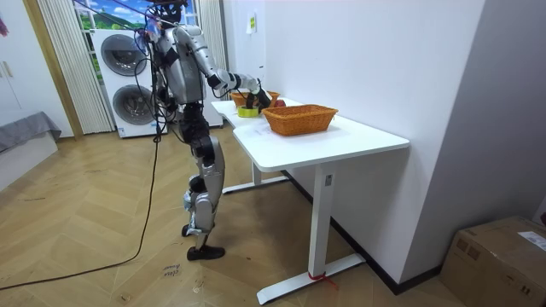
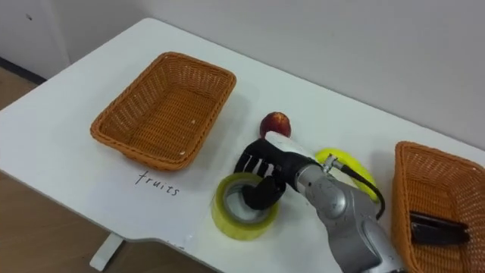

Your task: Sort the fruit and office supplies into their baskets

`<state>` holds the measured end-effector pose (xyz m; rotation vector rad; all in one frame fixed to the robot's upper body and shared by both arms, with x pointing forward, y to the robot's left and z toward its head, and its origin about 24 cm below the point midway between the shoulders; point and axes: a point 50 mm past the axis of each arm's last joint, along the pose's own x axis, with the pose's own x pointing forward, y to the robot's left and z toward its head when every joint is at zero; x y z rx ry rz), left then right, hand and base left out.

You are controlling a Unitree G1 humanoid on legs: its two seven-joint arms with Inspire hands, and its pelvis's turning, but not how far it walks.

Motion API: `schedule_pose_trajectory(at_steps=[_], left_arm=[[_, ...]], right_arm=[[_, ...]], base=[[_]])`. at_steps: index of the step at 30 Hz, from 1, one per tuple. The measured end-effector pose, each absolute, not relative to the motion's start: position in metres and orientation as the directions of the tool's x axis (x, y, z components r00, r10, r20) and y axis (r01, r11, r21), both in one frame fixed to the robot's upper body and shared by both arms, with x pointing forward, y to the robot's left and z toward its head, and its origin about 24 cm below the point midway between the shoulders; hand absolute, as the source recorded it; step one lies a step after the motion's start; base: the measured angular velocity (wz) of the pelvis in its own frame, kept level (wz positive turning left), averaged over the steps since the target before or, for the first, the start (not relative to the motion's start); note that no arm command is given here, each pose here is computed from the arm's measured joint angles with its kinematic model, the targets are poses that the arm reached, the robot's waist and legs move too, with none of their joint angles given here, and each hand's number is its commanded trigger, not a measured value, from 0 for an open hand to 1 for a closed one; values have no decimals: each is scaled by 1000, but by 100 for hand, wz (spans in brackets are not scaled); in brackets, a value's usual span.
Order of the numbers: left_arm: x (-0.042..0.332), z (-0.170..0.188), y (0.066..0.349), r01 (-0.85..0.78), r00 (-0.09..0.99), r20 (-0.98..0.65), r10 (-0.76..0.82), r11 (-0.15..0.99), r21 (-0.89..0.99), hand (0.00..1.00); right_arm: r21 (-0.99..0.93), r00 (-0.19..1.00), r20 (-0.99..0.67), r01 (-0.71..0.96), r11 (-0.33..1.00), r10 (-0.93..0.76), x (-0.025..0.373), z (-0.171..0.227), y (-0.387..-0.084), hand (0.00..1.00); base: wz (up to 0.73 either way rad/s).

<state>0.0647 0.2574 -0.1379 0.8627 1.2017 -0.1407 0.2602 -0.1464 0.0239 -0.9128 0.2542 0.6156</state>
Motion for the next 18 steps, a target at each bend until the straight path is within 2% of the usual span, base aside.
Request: schedule_pose_trajectory(at_steps=[9, 12, 18], left_arm=[[51, -141, 263, 497, 371, -858, 355, 705, 506, 0], [52, -141, 262, 492, 393, -852, 347, 703, 513, 0], [53, -140, 264, 478, 407, -844, 349, 707, 522, 0]], right_arm=[[-732, 869, -367, -490, 474, 331, 260, 52, -176, 100], [-749, 898, -338, -438, 497, 283, 261, 58, -188, 100], [-798, 915, -308, -398, 452, 262, 261, 66, -192, 100]], base=[[-18], [-8], [0]])
